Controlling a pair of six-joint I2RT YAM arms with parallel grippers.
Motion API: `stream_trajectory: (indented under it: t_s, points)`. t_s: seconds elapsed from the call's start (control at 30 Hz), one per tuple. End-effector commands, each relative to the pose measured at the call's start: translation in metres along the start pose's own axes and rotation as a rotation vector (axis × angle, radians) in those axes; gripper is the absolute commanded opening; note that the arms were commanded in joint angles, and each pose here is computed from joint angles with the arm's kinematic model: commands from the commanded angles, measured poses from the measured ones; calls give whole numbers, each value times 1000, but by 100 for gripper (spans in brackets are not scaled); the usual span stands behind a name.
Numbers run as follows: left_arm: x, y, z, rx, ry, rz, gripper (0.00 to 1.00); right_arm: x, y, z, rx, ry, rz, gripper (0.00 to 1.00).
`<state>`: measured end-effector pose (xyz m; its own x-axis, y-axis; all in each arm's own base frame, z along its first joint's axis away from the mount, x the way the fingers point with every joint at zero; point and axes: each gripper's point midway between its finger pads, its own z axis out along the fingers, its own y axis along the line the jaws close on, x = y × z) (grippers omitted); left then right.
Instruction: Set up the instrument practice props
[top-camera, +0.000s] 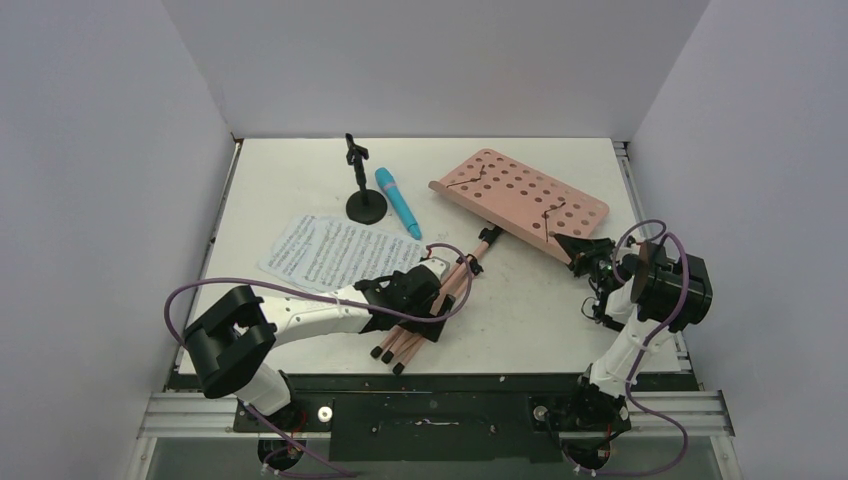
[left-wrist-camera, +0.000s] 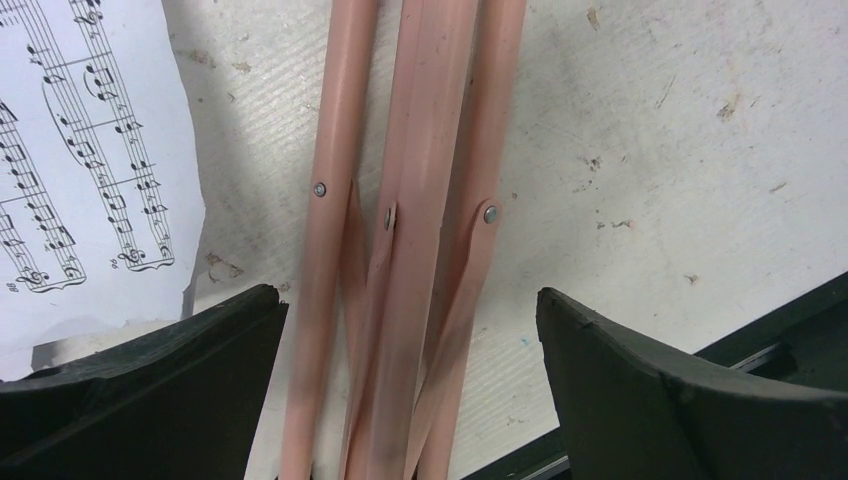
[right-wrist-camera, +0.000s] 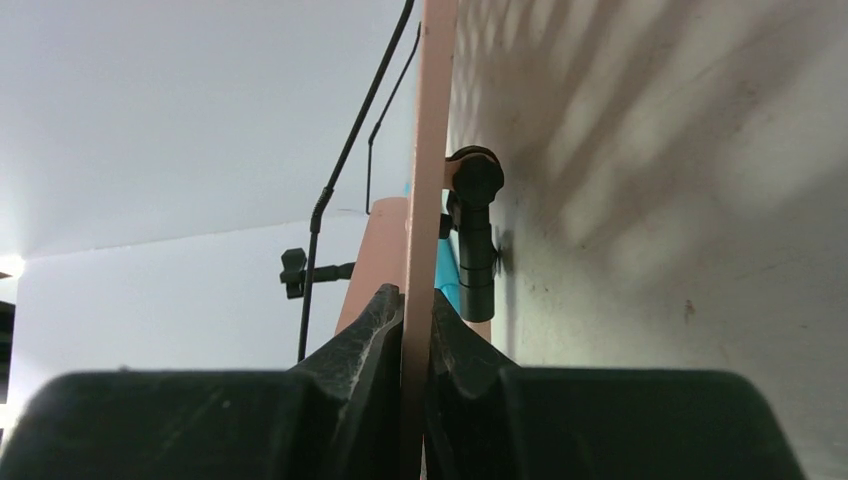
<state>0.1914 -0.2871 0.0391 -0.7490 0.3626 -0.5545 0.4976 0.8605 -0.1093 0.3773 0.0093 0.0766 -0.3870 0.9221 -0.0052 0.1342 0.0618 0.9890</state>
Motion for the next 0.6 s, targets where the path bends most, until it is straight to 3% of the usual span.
stream_trajectory:
  t_s: [0.0, 0.3, 0.57]
  points:
    - [-36, -6, -9, 0, -94, -28, 97, 4, 19, 1, -46, 31, -155, 5]
    - [-64, -2, -4, 28, -119, -50, 100, 1, 19, -3, 92, 72, -304, 5]
    - [-79, -20, 11, 118, -98, -20, 71, -7, 49, -8, 157, 69, -462, 5]
